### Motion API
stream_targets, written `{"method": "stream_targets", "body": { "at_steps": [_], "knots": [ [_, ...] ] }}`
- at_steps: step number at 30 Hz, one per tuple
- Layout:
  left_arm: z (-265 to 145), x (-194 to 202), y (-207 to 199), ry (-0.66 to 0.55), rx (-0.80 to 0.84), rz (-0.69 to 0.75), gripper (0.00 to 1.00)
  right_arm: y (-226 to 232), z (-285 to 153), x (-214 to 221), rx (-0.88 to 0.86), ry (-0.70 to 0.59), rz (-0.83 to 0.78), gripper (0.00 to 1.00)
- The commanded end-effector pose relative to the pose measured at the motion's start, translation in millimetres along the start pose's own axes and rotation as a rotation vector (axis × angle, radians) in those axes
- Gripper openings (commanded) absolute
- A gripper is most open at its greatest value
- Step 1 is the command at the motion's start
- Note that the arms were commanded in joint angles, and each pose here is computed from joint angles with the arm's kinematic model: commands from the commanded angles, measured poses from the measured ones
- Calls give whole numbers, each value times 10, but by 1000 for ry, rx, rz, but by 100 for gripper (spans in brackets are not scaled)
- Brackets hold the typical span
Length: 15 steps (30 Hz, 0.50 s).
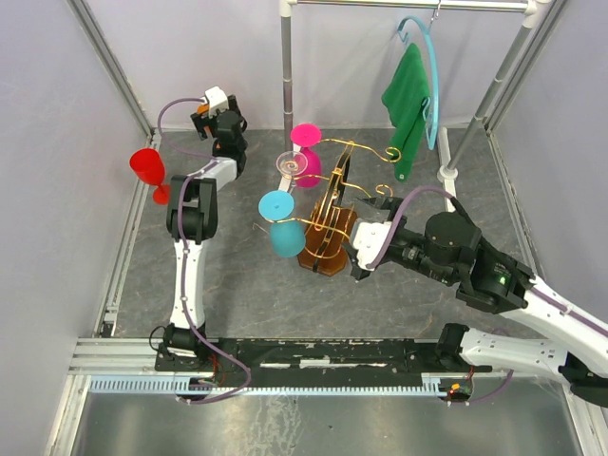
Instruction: Take the wine glass off the wine glass rack
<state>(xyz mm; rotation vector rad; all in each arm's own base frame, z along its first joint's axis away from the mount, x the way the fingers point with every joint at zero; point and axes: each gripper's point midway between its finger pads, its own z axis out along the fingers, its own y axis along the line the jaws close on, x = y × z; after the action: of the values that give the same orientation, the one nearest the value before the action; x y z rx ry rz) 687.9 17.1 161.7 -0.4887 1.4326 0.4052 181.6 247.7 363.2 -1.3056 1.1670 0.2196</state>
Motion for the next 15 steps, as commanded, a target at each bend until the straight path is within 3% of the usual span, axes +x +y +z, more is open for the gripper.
{"method": "stream_targets", "body": {
  "at_steps": [1,15],
  "knots": [
    [21,-182,88,-26,2,-9,99,-127,12,-80,57,-29,-4,99],
    [-128,-625,100,-34,58,-19,99,-163,-95,-132,71,-52,14,99]
  ]
}}
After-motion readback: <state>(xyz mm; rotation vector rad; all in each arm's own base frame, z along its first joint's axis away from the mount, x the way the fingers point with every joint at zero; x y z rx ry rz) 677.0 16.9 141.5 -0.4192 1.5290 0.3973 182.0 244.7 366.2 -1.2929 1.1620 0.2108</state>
